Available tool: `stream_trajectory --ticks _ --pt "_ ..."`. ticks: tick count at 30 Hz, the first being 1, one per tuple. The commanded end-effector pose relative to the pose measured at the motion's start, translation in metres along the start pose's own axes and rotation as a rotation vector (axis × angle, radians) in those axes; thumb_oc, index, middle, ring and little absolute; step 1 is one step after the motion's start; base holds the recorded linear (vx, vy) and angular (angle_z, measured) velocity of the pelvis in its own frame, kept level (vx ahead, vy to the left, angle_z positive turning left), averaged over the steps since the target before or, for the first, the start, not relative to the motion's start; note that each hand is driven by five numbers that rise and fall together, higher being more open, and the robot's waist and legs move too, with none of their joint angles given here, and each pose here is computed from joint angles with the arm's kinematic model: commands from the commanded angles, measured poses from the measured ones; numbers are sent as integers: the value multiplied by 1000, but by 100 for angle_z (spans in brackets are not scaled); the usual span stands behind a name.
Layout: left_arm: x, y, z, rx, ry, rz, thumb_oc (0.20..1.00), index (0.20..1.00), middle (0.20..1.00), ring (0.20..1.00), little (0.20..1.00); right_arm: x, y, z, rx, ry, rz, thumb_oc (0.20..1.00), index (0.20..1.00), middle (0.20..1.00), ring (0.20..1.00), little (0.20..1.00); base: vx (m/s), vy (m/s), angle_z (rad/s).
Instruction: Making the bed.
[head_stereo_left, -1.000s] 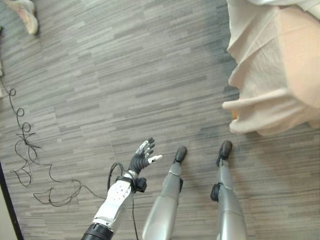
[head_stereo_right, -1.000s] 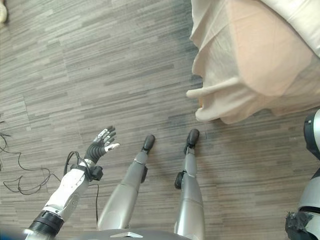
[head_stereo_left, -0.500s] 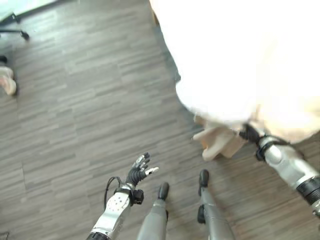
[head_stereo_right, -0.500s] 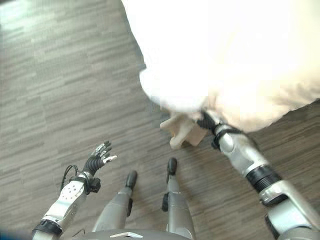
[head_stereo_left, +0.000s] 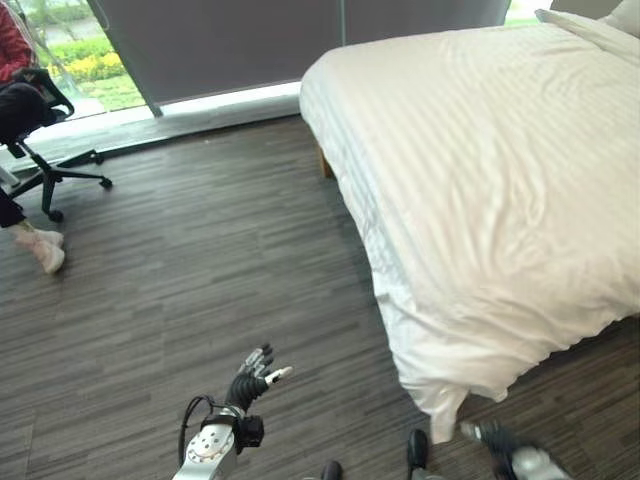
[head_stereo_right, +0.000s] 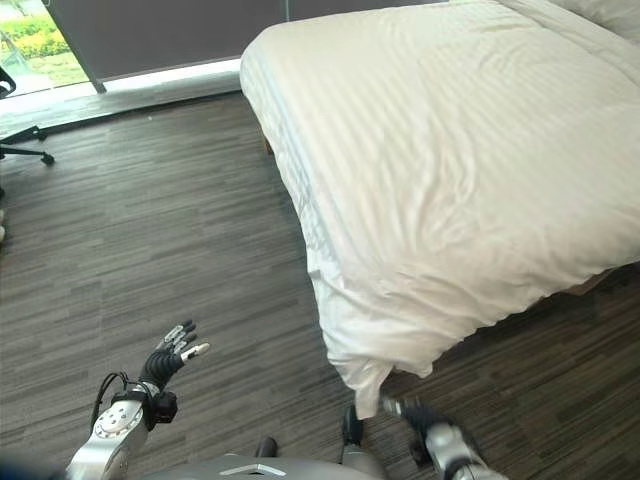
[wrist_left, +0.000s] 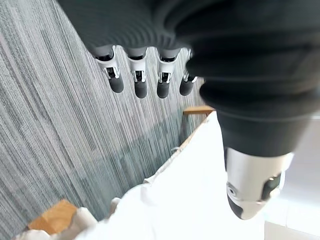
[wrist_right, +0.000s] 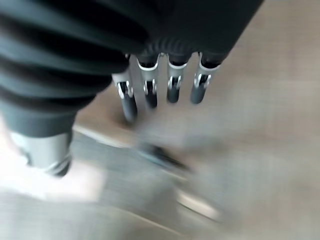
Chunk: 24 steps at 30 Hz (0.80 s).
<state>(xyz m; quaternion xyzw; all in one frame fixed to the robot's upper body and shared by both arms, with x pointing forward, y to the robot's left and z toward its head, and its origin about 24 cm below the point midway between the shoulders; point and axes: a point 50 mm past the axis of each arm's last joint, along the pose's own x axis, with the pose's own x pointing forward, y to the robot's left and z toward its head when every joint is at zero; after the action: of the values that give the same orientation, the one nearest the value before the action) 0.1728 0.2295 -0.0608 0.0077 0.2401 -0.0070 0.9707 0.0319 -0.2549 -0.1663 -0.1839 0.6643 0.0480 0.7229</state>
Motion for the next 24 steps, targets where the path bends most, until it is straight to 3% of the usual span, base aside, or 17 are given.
stream_trajectory --ticks 1,7,8,9,10,13,14,15,17,21,24 --pt "8 -2 27 21 -106 -71 1000 1000 1000 1000 1000 -8 -23 -40 40 122 18 1000 1000 1000 1000 1000 54 4 -25" --pt "7 2 23 69 -69 -90 1000 1000 1000 1000 1000 -15 -44 -60 52 172 -48 1000 1000 1000 1000 1000 9 -7 -16" --pt "4 9 29 54 -105 -43 1000 1000 1000 1000 1000 -32 -108 18 5 -193 -289 1000 1000 1000 1000 1000 -59 3 -18" --pt "2 13 29 39 -115 -14 1000 1000 1000 1000 1000 -55 -127 48 29 -405 -364 1000 1000 1000 1000 1000 -66 4 -15" --pt "2 13 29 39 -115 -16 1000 1000 1000 1000 1000 -56 -128 47 30 -403 -364 1000 1000 1000 1000 1000 -41 13 -49" --pt "0 8 19 -5 -106 -13 1000 1000 1000 1000 1000 -82 -132 82 228 -729 -330 1000 1000 1000 1000 1000 -54 3 -50" --pt "-2 6 16 -3 -96 -23 1000 1000 1000 1000 1000 -91 -128 100 196 -823 -288 507 507 507 507 507 -90 -13 1" --pt "-4 1 11 8 -83 -60 1000 1000 1000 1000 1000 -101 -122 119 122 -906 -245 200 200 200 200 200 -63 -13 -15" --pt "-4 0 12 9 -85 -70 1000 1000 1000 1000 1000 -112 -117 139 85 -986 -208 200 200 200 200 200 -40 -18 -24" --pt "-3 -9 11 41 -89 -116 1000 1000 1000 1000 1000 -162 -71 202 -114 -1298 42 200 200 200 200 200 -37 -13 8" --pt "-4 -17 11 40 -89 -165 1000 1000 1000 1000 1000 -170 -32 239 -248 -1338 220 200 200 200 200 200 -95 -22 11"
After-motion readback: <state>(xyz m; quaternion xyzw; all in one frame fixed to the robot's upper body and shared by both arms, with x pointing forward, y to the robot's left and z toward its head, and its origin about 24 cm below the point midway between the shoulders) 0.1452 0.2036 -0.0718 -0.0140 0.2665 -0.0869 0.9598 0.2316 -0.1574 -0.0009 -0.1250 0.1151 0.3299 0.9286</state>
